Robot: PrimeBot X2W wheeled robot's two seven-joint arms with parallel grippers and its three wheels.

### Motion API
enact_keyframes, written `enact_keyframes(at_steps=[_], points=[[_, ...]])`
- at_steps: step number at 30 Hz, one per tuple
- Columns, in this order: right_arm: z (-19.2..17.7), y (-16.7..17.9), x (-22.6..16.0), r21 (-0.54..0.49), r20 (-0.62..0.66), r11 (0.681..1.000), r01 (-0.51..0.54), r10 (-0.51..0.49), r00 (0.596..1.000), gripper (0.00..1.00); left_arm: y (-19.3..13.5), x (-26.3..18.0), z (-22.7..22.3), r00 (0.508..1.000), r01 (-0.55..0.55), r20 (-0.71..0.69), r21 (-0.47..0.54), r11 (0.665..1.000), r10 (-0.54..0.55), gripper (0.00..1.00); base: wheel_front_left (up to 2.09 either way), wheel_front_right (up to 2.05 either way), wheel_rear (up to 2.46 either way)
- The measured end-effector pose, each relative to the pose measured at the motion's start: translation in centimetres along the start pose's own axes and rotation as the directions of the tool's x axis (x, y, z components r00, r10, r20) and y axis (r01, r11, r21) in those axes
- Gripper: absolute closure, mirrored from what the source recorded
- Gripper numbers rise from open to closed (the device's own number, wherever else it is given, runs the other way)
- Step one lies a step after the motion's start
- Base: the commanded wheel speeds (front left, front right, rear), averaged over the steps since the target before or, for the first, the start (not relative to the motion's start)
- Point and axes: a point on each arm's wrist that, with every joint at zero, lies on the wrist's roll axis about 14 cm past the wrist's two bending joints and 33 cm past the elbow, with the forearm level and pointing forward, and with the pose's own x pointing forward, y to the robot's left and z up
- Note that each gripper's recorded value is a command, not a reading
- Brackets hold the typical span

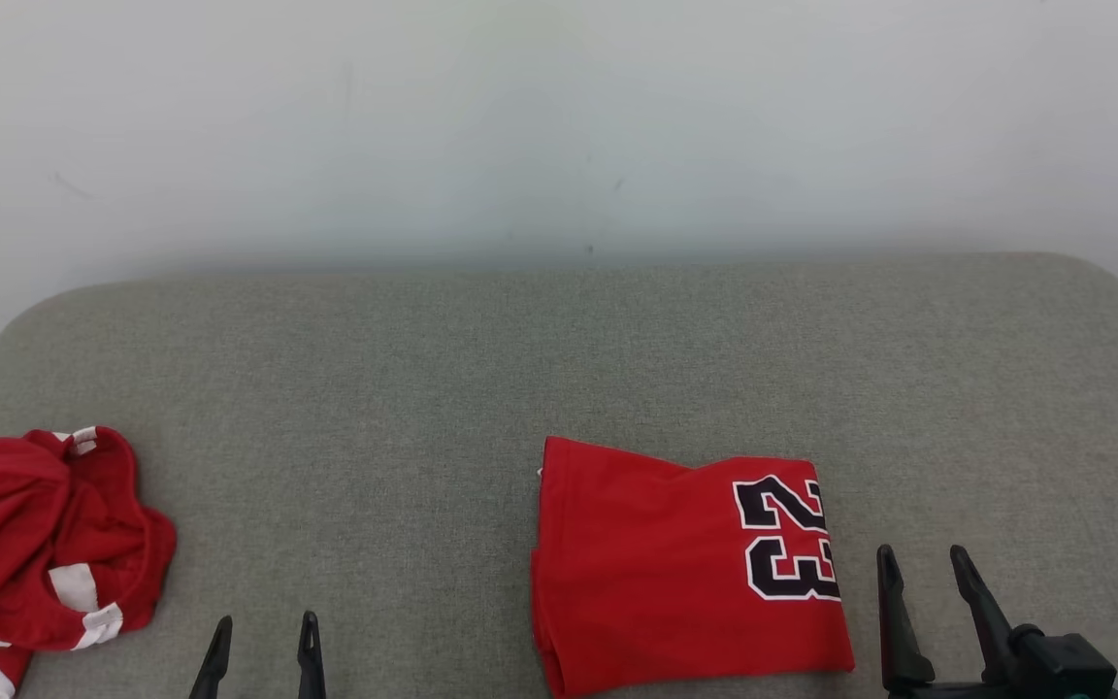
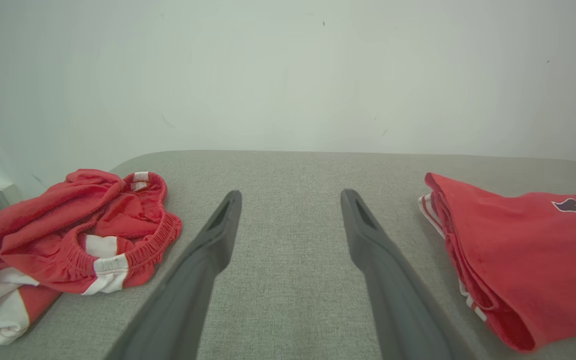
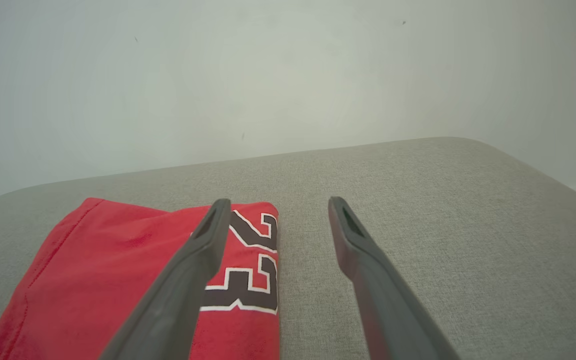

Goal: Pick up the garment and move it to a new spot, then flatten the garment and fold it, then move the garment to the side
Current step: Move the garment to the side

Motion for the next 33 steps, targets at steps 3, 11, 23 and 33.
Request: enact_keyframes(at_steps=[3, 11, 23, 33], points=[[0.6, 0.1, 0.3, 0.006, 0.015, 1.0, -0.003, 0.002, 1.0, 0.0, 0.0, 0.0, -0.1, 1.0, -0.001, -0.005, 0.0, 1.0, 0.001, 0.0, 0.0, 0.0, 0.0], [-0.9, 0.4, 1.3, 0.136, -0.169, 0.991, 0.009, 0.014, 0.986, 0.0, 0.0, -0.1, -0.3, 1.0, -0.003, -0.011, -0.002, 1.0, 0.003, 0.0, 0.0, 0.0, 0.0], [-3.6, -0.3, 2.4, 0.099, -0.573, 0.994, 0.035, 0.028, 0.819, 0.0, 0.3, -0.6, -0.8, 0.999, -0.025, -0.027, -0.015, 1.0, 0.024, 0.0, 0.0, 0.0, 0.0], [-5.4, 0.4, 4.1, 0.021, -0.722, 1.0, 0.005, 0.011, 0.692, 0.0, 1.6, -0.3, -1.5, 0.996, -0.069, -0.051, -0.01, 0.998, 0.068, 0.0, 0.0, 0.0, 0.0]])
